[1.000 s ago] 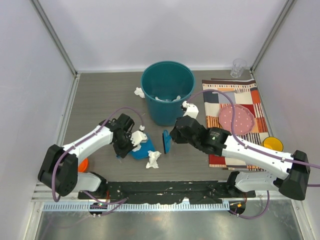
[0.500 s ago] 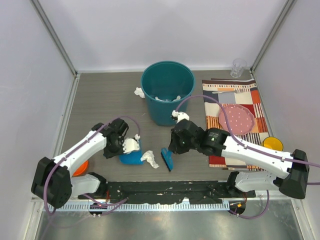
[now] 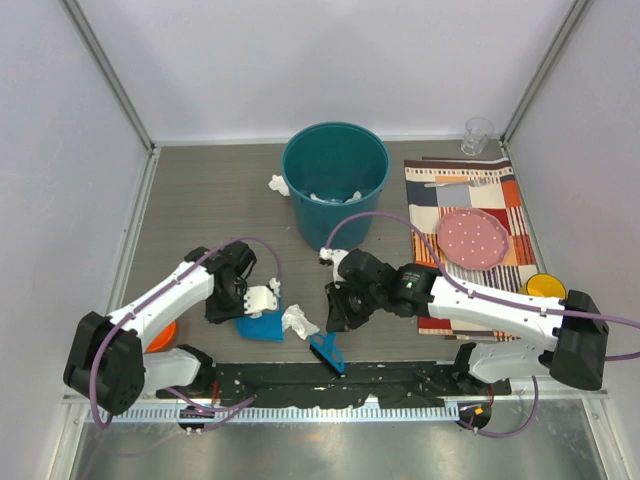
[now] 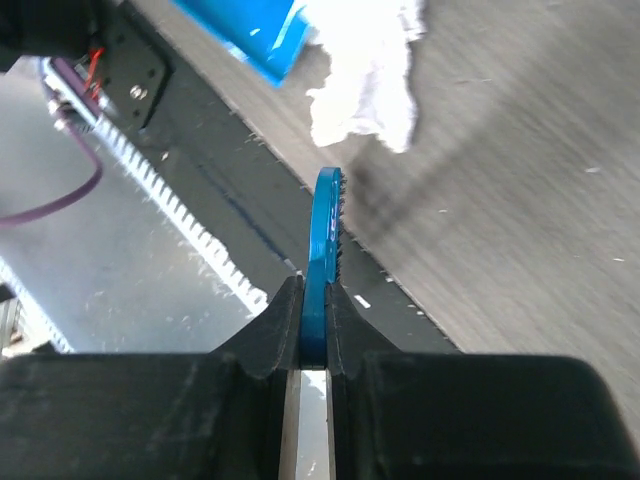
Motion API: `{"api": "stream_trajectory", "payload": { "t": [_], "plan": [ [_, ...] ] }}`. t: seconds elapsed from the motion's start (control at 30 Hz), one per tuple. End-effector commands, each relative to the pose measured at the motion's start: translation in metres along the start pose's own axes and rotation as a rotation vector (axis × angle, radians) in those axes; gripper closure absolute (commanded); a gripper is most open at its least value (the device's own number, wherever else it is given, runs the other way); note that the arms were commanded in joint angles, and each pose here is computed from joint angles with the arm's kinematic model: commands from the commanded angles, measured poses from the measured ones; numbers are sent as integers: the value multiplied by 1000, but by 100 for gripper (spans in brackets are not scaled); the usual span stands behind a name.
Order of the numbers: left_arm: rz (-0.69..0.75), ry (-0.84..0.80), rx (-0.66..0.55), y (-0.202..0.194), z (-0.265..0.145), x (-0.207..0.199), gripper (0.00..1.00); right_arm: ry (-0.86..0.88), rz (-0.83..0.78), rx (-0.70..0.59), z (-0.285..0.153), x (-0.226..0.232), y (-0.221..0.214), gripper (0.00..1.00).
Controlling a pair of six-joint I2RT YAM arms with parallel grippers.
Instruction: Sweep away the paper scraps from the table
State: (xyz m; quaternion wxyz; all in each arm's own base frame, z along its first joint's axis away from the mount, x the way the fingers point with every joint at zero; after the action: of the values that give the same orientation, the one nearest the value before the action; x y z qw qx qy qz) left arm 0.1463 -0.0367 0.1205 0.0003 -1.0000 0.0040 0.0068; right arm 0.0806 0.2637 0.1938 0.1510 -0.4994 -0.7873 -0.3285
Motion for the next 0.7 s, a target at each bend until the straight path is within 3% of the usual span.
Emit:
{"api": "stream_trajectory", "payload": {
  "t": [0.0,0.23,0.37,0.67],
  "plan": [
    [35,-10,-43,6,-8,4,100,-78,25,-144,-10,-12,29,99],
    [43,-21,-10,4,-5,8,100,-137,106,-96,-8,-22,32,99],
    [73,-16,43,1,-6,15,100,-66,119,-70,10,-16,35,99],
    [93,-33,92,3,2,30,100,-141,93,-251,34,-10,87,99]
  ]
}}
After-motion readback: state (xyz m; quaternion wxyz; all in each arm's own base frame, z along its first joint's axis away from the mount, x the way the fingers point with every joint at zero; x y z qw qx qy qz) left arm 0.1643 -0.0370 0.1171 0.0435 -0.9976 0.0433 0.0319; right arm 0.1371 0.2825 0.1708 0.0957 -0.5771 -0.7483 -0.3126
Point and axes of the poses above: each gripper's point midway between its finger pads, its own z axis out along the fingers, its own x axis along the line the jaws close on, y = z × x, the point moved 7 cm from there along -z, back along the fingers, and after that the axes turned 9 degrees about z, right-handed, at the moved point
